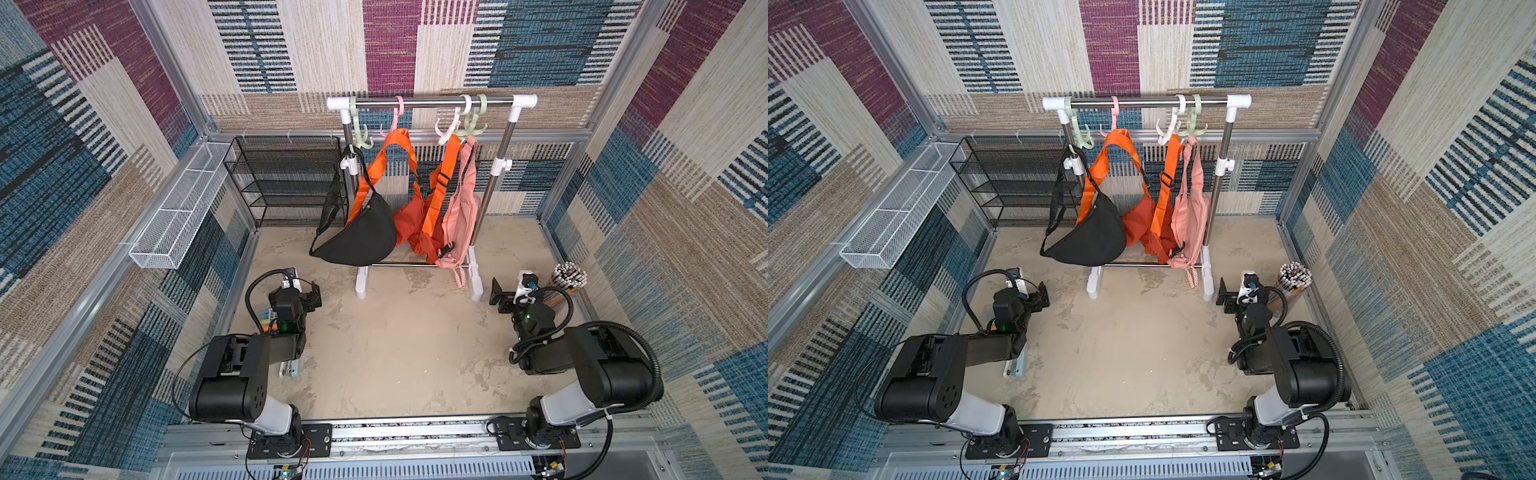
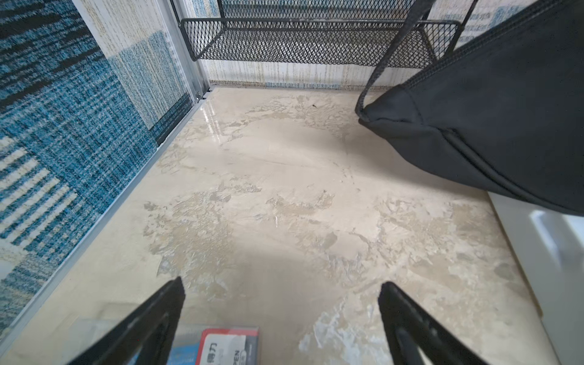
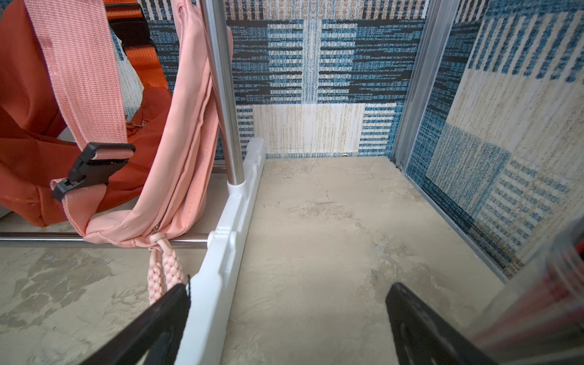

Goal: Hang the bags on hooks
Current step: Reset both arms

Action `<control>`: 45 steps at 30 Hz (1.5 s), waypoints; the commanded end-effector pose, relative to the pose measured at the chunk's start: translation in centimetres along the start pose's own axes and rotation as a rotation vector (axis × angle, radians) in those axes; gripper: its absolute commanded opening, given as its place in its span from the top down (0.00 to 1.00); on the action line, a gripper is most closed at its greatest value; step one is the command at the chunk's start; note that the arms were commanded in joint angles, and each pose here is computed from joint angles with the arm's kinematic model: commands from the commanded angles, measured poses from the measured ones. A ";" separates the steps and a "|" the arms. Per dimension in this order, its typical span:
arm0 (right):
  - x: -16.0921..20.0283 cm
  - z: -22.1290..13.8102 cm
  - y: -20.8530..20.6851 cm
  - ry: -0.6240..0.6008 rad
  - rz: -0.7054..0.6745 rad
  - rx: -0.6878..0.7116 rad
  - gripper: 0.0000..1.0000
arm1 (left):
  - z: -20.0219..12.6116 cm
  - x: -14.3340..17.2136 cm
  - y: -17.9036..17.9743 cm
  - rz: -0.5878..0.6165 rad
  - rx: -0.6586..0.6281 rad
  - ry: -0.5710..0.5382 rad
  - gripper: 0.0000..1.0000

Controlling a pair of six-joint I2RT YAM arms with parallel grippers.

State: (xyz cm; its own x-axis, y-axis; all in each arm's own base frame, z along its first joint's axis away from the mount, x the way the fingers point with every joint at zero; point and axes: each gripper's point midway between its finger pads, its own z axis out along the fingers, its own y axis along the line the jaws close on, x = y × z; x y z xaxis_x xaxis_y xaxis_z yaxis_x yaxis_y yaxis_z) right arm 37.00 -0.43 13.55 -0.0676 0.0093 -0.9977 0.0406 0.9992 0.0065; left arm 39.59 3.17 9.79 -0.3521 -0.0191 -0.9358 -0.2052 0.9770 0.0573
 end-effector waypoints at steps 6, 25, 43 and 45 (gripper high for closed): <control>-1.1 0.0 0.1 -0.044 0.010 -0.005 0.00 | 0.0 0.4 0.4 -0.016 -0.014 0.026 0.01; -1.5 -1.4 -2.5 -0.086 0.087 0.121 0.00 | 0.1 0.5 0.3 -0.015 -0.008 0.030 0.01; -1.0 0.0 -0.7 -0.040 0.033 0.036 0.00 | 0.2 0.5 0.4 -0.015 -0.009 0.034 0.01; -1.0 0.0 -0.7 -0.039 0.033 0.036 0.00 | 0.2 0.5 0.4 -0.016 -0.010 0.031 0.01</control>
State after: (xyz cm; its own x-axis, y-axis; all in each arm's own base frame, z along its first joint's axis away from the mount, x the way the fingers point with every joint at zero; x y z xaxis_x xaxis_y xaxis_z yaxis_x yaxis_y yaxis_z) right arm 36.90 -1.24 14.33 -0.0323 0.0407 -0.9986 0.0814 0.9960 0.0379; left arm 39.44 3.44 9.26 -0.3789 -0.0222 -0.9252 -0.2087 0.9760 0.0621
